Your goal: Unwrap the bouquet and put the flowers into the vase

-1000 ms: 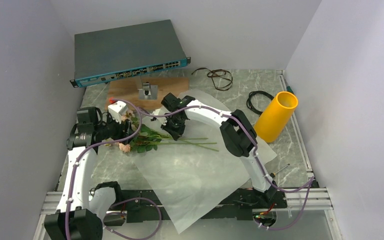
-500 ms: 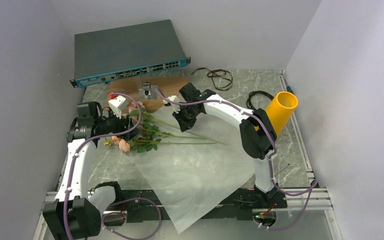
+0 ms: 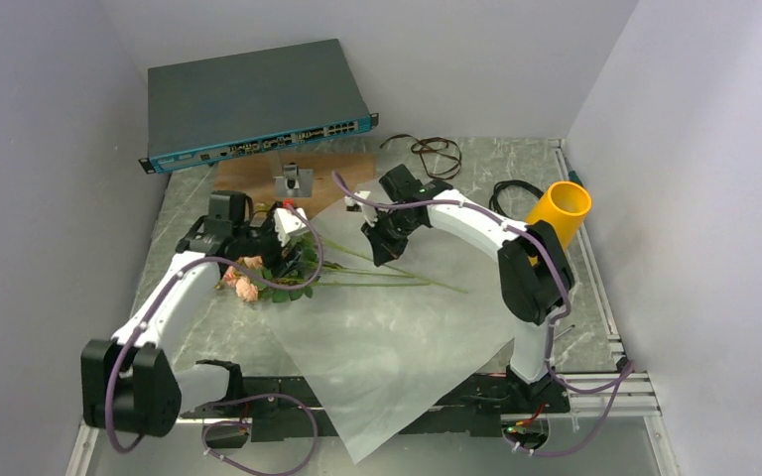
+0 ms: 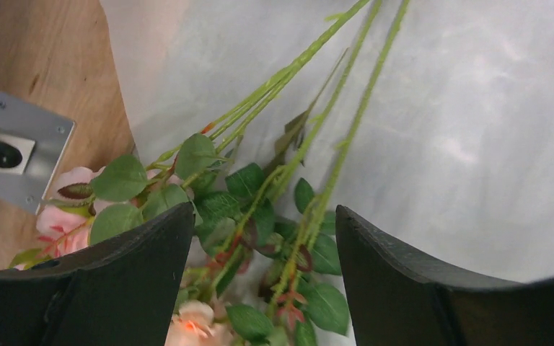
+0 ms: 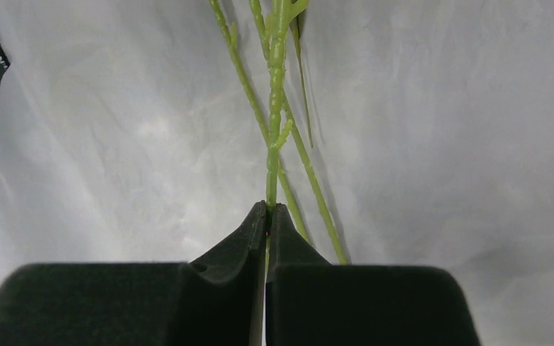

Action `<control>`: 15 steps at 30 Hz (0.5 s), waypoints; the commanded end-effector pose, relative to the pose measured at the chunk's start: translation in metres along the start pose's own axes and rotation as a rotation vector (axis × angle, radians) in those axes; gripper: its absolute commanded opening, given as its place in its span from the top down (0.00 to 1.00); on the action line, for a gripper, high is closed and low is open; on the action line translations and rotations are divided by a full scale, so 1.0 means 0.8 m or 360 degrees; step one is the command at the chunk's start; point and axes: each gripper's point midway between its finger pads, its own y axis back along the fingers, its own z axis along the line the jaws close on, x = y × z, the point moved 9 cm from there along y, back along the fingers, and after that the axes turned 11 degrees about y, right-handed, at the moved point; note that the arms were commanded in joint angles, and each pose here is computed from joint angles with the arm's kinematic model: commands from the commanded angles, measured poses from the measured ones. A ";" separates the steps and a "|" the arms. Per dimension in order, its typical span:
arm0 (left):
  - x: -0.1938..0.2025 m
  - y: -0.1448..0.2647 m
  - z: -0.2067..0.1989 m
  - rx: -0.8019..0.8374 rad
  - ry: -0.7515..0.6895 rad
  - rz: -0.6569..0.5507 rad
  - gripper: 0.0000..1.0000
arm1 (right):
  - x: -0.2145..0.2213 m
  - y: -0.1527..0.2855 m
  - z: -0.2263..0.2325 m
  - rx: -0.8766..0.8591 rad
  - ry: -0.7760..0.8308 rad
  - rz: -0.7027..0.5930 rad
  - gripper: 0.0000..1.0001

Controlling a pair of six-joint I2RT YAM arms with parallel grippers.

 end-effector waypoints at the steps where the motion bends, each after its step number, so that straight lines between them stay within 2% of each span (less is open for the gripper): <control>1: -0.006 -0.038 0.033 -0.0039 -0.0384 0.0002 0.22 | -0.006 0.030 0.012 -0.0042 0.0110 -0.0142 1.00; 9: -0.005 -0.090 0.054 -0.0041 -0.0610 0.0013 0.22 | 0.014 0.046 0.030 -0.0107 0.0162 -0.0109 1.00; 15: 0.006 -0.110 0.050 0.0020 -0.0801 0.0053 0.31 | 0.024 0.057 0.038 -0.0179 0.0140 -0.0108 1.00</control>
